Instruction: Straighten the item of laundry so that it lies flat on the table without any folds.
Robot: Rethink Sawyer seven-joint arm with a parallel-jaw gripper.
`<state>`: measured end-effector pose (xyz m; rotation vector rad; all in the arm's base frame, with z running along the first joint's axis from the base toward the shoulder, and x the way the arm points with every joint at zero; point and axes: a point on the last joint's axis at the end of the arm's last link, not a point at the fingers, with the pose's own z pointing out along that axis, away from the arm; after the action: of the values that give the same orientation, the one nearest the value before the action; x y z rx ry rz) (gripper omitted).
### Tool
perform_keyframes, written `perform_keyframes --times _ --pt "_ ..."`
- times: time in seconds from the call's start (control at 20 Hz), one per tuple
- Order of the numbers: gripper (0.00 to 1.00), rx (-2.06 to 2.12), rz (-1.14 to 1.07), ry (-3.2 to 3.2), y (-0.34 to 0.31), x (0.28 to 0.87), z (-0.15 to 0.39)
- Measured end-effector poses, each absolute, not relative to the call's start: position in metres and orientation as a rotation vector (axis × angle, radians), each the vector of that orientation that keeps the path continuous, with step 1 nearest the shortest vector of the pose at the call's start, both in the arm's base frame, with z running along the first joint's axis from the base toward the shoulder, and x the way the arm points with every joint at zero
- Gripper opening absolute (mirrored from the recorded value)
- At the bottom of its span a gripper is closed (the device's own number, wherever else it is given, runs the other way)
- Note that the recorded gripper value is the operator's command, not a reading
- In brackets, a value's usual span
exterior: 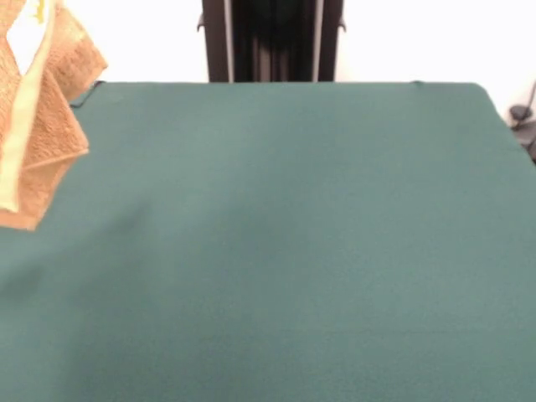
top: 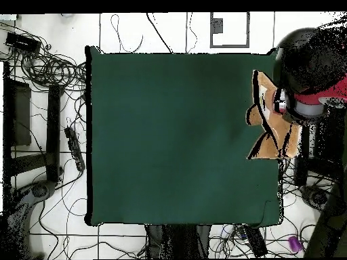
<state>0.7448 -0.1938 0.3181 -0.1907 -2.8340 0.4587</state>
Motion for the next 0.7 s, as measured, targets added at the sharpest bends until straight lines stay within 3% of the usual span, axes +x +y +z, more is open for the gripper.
perform_keyframes --times 0.7 --pt "0.0 -0.135 0.404 -2.955 -0.19 0.772 0.248"
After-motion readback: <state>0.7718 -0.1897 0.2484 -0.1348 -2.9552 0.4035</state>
